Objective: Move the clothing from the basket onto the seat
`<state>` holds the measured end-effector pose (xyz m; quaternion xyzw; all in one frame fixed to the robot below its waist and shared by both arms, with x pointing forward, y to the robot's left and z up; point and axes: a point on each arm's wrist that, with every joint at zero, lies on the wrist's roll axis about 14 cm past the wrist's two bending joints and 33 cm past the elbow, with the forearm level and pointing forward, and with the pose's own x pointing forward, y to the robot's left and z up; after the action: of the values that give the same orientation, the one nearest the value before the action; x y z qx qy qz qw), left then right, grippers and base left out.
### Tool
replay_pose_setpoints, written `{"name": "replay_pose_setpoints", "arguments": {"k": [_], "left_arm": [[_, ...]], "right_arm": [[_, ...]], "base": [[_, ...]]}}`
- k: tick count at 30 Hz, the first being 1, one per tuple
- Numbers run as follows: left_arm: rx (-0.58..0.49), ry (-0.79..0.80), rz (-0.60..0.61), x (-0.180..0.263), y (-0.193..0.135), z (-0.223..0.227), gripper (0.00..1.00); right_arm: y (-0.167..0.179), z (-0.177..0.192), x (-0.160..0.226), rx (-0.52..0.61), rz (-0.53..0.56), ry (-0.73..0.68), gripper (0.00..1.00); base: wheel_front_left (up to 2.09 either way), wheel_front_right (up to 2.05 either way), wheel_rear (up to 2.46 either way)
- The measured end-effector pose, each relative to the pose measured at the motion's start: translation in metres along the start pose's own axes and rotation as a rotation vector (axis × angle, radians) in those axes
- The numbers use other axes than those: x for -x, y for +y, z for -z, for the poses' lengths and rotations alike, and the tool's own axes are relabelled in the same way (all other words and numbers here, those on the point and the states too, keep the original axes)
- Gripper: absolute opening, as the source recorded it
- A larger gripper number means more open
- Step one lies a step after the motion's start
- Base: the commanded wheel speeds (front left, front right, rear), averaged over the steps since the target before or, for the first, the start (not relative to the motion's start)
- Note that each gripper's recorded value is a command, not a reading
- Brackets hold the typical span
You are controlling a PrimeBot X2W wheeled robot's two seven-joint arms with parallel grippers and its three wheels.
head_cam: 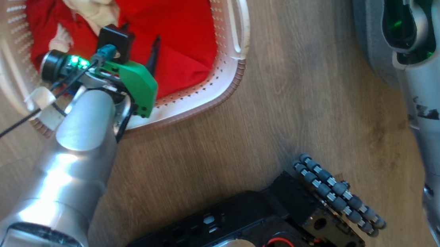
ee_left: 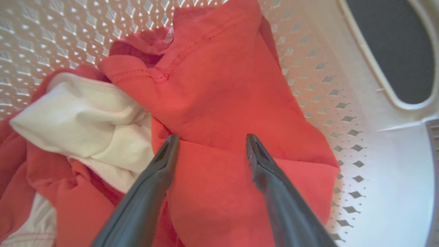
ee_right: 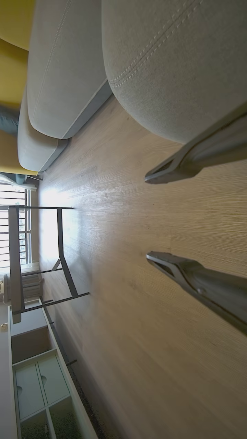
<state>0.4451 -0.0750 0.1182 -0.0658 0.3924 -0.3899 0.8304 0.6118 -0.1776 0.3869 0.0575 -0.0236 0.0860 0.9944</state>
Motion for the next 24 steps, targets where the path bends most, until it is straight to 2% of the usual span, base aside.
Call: {"name": "replay_pose_setpoints", "arguments": {"k": [17,18,19,24], "left_arm": [[-0.065,0.32,-0.019,-0.004,0.013,0.055,1.0],[-0.074,0.322,-0.014,-0.004,0.012,0.055,0.39],[-0.076,0.322,-0.012,-0.005,0.011,0.055,0.0],[-0.078,0.32,-0.01,-0.005,0.009,0.053,0.0]], "right_arm": [[-0.013,0.002,0.006,0.009,0.041,0.008,1.0],[-0.013,0.002,0.006,0.009,0.041,0.008,1.0],[-0.013,0.001,0.006,0.009,0.041,0.008,1.0],[-0.013,-0.002,0.006,0.004,0.043,0.002,1.0]], "base": [[0.0,0.0,0.0],[0.0,0.0,0.0],[0.0,0.0,0.0],[0.0,0.0,0.0]]}}
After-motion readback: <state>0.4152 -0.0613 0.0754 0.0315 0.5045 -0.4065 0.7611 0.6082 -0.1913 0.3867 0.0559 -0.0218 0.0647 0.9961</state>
